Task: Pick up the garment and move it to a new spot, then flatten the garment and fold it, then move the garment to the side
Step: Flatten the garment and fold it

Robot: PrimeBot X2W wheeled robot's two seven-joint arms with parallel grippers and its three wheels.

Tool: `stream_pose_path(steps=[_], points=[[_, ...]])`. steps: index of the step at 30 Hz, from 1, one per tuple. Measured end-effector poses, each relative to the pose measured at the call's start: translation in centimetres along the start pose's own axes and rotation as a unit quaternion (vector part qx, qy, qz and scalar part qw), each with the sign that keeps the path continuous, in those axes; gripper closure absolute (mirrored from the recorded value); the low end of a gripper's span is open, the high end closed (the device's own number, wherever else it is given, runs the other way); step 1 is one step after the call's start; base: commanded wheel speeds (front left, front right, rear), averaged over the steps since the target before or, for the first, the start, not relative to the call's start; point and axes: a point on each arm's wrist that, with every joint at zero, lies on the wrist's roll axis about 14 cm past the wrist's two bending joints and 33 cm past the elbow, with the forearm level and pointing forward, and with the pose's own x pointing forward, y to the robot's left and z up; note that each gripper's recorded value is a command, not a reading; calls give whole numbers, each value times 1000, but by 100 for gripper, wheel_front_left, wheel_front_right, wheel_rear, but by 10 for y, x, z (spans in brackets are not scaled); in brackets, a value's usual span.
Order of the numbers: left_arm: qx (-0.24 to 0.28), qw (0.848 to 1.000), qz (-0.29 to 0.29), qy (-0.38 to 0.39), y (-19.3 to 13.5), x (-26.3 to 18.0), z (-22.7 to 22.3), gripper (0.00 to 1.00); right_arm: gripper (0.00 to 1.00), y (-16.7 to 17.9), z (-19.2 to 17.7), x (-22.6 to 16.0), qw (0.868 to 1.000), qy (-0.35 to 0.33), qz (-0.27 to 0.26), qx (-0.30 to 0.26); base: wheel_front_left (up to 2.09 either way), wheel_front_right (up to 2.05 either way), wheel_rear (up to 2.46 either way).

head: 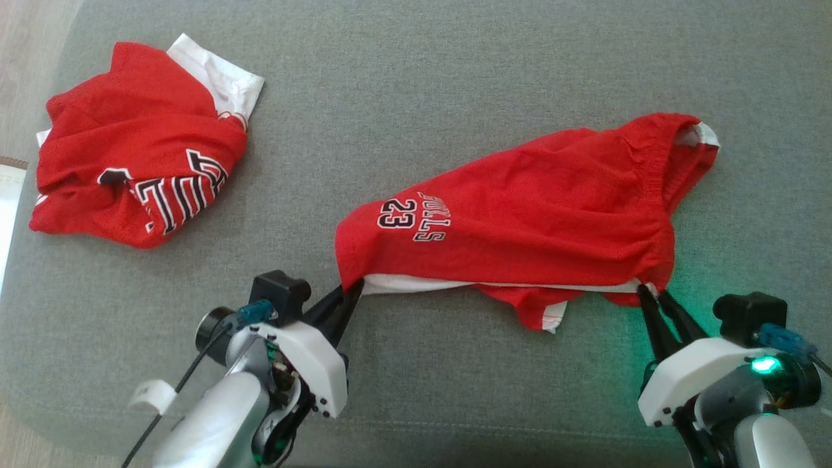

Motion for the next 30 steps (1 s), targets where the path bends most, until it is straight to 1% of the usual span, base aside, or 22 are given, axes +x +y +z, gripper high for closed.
stream_pose_path(steps=[4, 8, 13, 16, 18, 20, 25, 28, 30], points=[[6, 1000, -2, -29, 0, 1, 14, 100, 100, 1, 4, -1, 1000, -7, 3, 5, 0, 0, 0], [21, 996, -1, -87, -4, -3, 44, 100, 100, 4, 30, -8, 998, -56, 6, 4, 0, 0, 0], [48, 981, 13, -187, -2, -24, 105, 100, 100, 10, 71, -26, 992, -129, 14, 2, 0, 0, 0], [64, 968, 14, -243, -6, -43, 143, 100, 100, 16, 105, -41, 983, -184, 21, -7, 0, 0, 0], [83, 957, 13, -279, -11, -58, 169, 100, 100, 22, 134, -54, 973, -230, 27, -16, 0, 0, 0], [106, 942, 13, -317, -15, -74, 200, 100, 100, 28, 164, -69, 960, -278, 33, -26, 0, 0, 0], [171, 897, 16, -408, -28, -120, 279, 100, 100, 42, 238, -121, 916, -392, 43, -68, 0, 0, 0], [200, 872, 18, -447, -39, -145, 315, 100, 100, 50, 268, -150, 894, -436, 46, -92, 0, 0, 0], [211, 859, 20, -465, -45, -160, 330, 100, 100, 54, 280, -162, 886, -452, 51, -95, 0, 0, 0]])
